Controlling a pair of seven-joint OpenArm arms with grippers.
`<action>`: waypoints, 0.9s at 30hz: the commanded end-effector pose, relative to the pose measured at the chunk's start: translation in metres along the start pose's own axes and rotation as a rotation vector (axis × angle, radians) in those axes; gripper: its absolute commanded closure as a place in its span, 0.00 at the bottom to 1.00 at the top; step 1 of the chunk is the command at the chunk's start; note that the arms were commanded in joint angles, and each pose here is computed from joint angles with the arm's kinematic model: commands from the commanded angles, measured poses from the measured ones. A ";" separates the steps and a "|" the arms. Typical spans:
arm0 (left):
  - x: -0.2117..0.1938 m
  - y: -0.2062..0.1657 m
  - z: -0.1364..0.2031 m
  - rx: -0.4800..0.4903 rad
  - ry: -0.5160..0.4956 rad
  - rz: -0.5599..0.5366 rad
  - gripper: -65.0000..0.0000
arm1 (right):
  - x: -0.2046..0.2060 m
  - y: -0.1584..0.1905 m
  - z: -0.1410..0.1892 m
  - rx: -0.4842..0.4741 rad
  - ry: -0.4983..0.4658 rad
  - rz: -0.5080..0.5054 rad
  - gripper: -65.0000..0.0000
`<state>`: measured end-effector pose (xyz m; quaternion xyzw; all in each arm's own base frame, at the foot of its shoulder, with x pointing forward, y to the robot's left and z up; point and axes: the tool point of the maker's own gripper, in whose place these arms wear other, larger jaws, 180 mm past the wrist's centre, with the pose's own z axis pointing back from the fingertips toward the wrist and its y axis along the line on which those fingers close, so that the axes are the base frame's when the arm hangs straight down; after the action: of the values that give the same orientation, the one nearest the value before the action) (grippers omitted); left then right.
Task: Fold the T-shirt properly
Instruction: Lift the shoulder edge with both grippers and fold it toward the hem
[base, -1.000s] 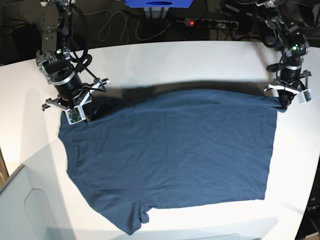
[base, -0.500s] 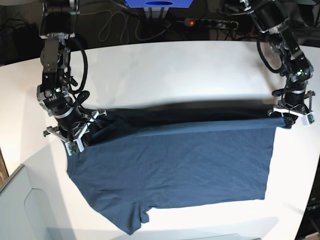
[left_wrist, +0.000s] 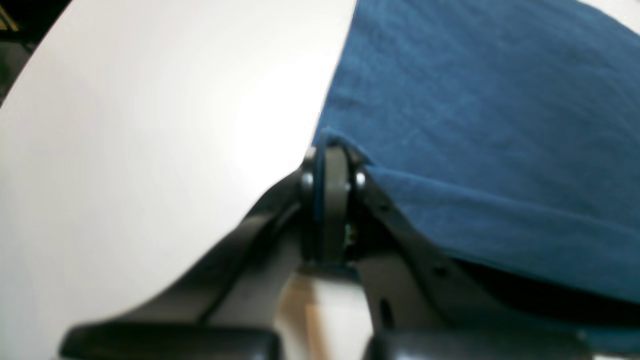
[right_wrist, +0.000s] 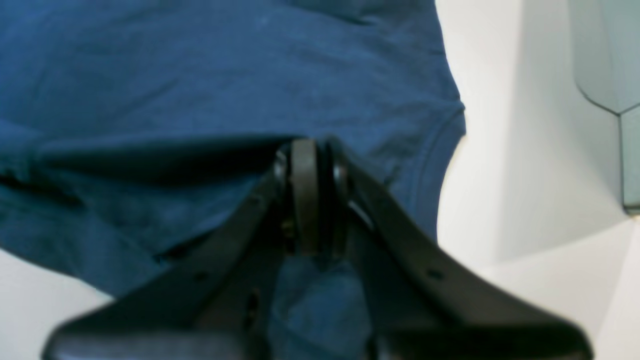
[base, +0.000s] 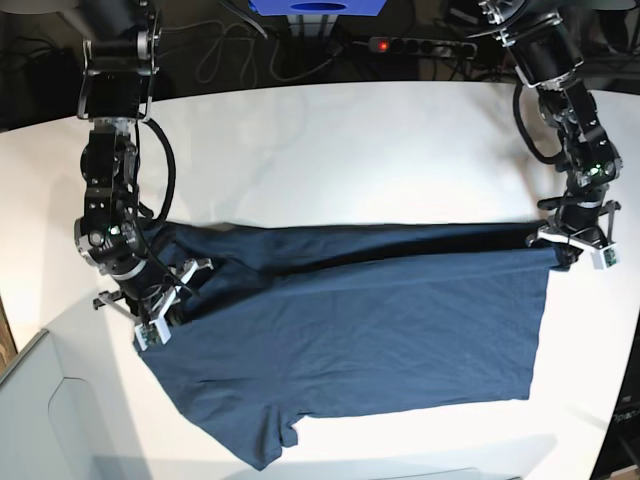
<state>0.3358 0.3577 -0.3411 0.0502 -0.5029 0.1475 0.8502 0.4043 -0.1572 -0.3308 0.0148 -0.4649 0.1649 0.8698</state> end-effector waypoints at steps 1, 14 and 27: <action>0.028 0.004 -0.001 0.005 -0.073 -0.005 1.00 | 0.019 -0.007 0.000 -0.006 -0.052 0.011 1.00; 0.028 0.004 -0.015 0.004 -0.058 0.038 1.00 | 0.028 0.005 -0.012 0.032 -0.076 0.032 1.00; 0.033 0.004 -0.021 0.007 -0.058 0.057 0.81 | 0.025 0.007 -0.014 0.039 -0.057 0.043 0.90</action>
<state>0.3578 0.3638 -0.3453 0.0347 -0.5001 0.1757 0.8473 0.4152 -0.1385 -0.3401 0.0289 -0.4599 0.1902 0.8669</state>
